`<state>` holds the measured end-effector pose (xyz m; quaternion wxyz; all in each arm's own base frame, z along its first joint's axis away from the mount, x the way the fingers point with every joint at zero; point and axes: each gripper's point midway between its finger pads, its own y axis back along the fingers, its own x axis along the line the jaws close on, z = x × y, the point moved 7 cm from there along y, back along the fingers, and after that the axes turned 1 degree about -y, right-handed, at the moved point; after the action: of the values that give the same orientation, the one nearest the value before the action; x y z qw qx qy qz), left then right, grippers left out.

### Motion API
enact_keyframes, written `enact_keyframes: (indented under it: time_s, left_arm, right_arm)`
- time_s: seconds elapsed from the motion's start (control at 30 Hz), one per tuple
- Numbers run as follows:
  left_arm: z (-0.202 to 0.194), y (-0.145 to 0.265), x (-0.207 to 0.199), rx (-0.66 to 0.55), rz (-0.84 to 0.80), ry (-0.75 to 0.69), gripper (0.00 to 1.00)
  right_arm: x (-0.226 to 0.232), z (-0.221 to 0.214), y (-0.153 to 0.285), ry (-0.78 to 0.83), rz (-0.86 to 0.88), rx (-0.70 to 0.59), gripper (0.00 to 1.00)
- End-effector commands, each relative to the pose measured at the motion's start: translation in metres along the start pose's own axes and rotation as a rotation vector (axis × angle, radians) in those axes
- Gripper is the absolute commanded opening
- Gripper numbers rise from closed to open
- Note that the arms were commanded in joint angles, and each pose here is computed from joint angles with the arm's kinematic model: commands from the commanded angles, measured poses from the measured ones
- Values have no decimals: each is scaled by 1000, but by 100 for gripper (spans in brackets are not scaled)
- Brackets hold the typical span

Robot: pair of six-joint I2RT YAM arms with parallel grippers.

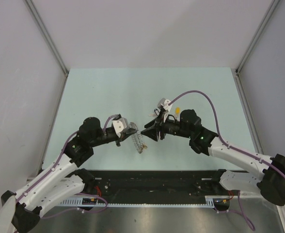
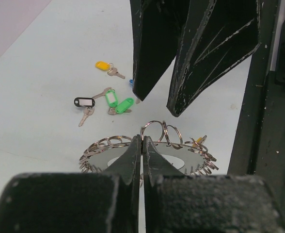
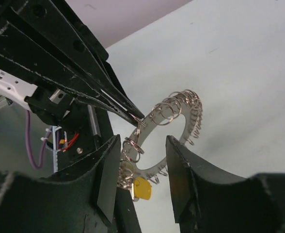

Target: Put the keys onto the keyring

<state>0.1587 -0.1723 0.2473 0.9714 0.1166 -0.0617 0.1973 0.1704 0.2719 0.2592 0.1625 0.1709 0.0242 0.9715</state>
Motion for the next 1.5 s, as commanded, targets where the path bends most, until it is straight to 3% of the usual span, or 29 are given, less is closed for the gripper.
enact_keyframes:
  time_s: [0.0, 0.27, 0.5, 0.8, 1.07, 1.13, 1.17, 1.27, 1.4, 1.47]
  left_arm:
    - [15, -1, 0, -69, -22, -22, 0]
    - [16, 0, 0, -75, -16, -19, 0]
    - [16, 1, 4, -69, 32, 7, 0]
    - [15, 0, 9, -48, 76, 55, 0]
    - [14, -1, 14, -48, 115, 100, 0]
    - [15, -1, 14, -52, 113, 103, 0]
    - [14, -2, 14, -50, 113, 101, 0]
    - [14, -2, 13, -52, 93, 90, 0]
    - [16, -1, 8, -82, 39, 41, 0]
    - [18, 0, 1, -107, -21, -2, 0]
  right_arm:
    - [14, 29, -11, -1, 103, -73, 45]
    - [11, 22, -22, -18, 115, -35, 33]
    - [11, 24, -15, 5, 86, -31, 1]
    - [7, 25, 2, 83, 13, -5, 0]
    - [26, 10, 7, 231, 168, 72, 0]
    - [31, 5, 9, 295, 209, 98, 5]
    - [38, 3, 11, 320, 244, 105, 17]
    - [50, 0, 16, 389, 309, 115, 38]
    - [48, -2, 28, 391, 258, 149, 49]
    - [38, 2, 33, 378, 140, 145, 53]
